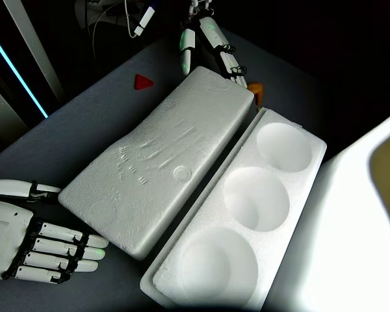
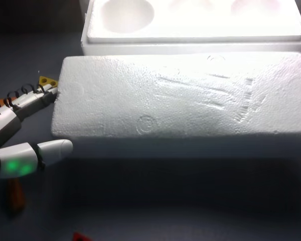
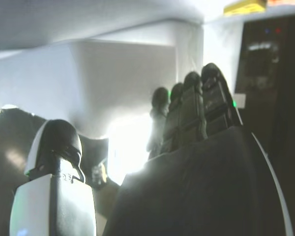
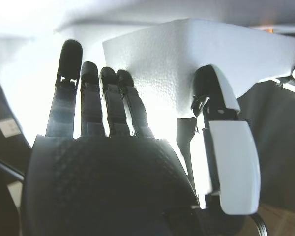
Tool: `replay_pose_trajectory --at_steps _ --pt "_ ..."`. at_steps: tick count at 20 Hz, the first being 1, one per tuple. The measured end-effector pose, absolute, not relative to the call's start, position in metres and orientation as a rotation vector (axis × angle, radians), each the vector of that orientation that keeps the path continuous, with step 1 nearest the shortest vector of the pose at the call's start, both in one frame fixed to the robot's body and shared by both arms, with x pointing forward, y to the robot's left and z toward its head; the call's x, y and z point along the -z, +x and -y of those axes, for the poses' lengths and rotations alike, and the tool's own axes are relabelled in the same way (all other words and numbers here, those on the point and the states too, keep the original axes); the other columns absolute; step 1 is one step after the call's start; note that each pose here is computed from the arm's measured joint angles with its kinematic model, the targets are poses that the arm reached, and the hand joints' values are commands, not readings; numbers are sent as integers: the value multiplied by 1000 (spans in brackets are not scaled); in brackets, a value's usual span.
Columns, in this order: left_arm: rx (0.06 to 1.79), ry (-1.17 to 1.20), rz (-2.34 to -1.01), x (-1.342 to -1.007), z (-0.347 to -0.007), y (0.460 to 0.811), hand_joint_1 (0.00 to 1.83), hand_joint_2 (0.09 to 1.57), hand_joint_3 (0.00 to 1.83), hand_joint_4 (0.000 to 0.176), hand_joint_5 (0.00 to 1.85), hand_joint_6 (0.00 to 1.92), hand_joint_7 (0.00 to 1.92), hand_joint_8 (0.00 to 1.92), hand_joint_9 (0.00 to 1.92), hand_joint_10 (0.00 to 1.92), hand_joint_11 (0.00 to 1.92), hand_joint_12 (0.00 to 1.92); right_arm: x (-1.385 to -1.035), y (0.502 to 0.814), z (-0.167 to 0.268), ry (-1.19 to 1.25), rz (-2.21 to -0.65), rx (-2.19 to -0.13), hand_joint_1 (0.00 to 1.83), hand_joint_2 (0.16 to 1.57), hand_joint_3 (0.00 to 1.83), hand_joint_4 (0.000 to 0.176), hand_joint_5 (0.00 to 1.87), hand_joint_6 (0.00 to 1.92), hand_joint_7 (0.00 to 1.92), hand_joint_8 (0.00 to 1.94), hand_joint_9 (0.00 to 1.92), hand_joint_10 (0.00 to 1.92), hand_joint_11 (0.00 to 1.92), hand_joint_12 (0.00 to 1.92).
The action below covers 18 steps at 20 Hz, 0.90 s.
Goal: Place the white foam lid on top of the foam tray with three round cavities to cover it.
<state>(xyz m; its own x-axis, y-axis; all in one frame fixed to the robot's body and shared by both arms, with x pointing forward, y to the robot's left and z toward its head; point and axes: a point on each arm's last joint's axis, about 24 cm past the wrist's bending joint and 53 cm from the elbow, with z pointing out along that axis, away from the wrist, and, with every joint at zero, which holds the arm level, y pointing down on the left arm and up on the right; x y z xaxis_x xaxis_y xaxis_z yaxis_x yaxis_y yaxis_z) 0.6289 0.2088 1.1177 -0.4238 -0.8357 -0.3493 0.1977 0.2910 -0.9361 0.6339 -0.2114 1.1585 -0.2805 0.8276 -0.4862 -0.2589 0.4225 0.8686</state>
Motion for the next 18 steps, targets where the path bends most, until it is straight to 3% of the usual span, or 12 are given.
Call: replay_pose_trajectory --at_steps 1,3,6,7,8,11,12,14,15,16,17,18 --pt "1336 -591 -1564 -1124 -208 627 508 1113 0 0 187 2 0 0 0 0 0 0 -1164 630 215 519 -1483 -1151 402 1238 0 0 0 338 30 21 0 132 0 1432" --pt "1363 -561 -1534 -1136 -206 623 512 1121 0 0 192 4 0 0 0 0 0 0 -1177 622 224 489 -1453 -1139 385 1269 6 0 0 459 24 15 0 51 0 1337" --pt "1382 -534 -1503 -1150 -204 623 509 1108 0 0 194 4 0 0 0 0 0 0 -1196 620 232 461 -1398 -1136 414 1267 1 0 0 397 19 5 2 17 0 1162" --pt "1391 -529 -1477 -1157 -204 625 496 1110 0 0 187 1 0 0 0 0 0 0 -1203 621 234 455 -1380 -1139 395 1250 0 0 0 459 21 6 1 1 0 809" --pt "1395 -520 -1459 -1164 -205 629 491 1112 0 0 186 0 0 0 0 0 0 0 -1207 622 235 451 -1368 -1139 422 1238 1 0 0 477 3 0 0 0 0 161" --pt "1404 -493 -1409 -1184 -204 642 502 1112 0 0 186 3 0 0 0 0 0 0 -1222 631 238 445 -1324 -1144 392 1261 11 0 0 499 0 0 0 0 0 5" --pt "1409 -478 -1388 -1191 -203 647 536 1107 0 0 201 8 0 0 0 0 0 0 -1229 635 241 441 -1306 -1141 360 1250 0 0 0 468 34 2 7 15 0 674" --pt "1410 -475 -1373 -1197 -201 657 576 1127 3 2 202 8 0 0 0 0 0 0 -1238 645 244 429 -1299 -1132 369 1258 0 0 0 487 66 11 3 80 0 1282" --pt "1404 -479 -1376 -1198 -201 661 576 1127 3 2 202 8 0 0 0 0 0 0 -1241 648 245 426 -1297 -1128 369 1258 0 0 0 487 66 11 3 80 0 1282" --pt "1401 -474 -1368 -1201 -201 667 680 1143 7 0 229 17 6 2 0 0 46 22 -1246 652 244 420 -1293 -1128 386 1258 0 0 0 485 84 13 0 241 0 1662" --pt "1401 -475 -1362 -1204 -201 670 680 1143 7 0 229 17 6 2 0 0 46 22 -1247 655 244 418 -1295 -1124 386 1258 0 0 0 485 84 13 0 241 0 1662" --pt "1401 -470 -1347 -1211 -201 676 709 1140 0 0 261 3 15 2 0 0 1 498 -1252 660 245 420 -1289 -1119 312 1271 3 0 0 364 80 8 0 200 0 1577"
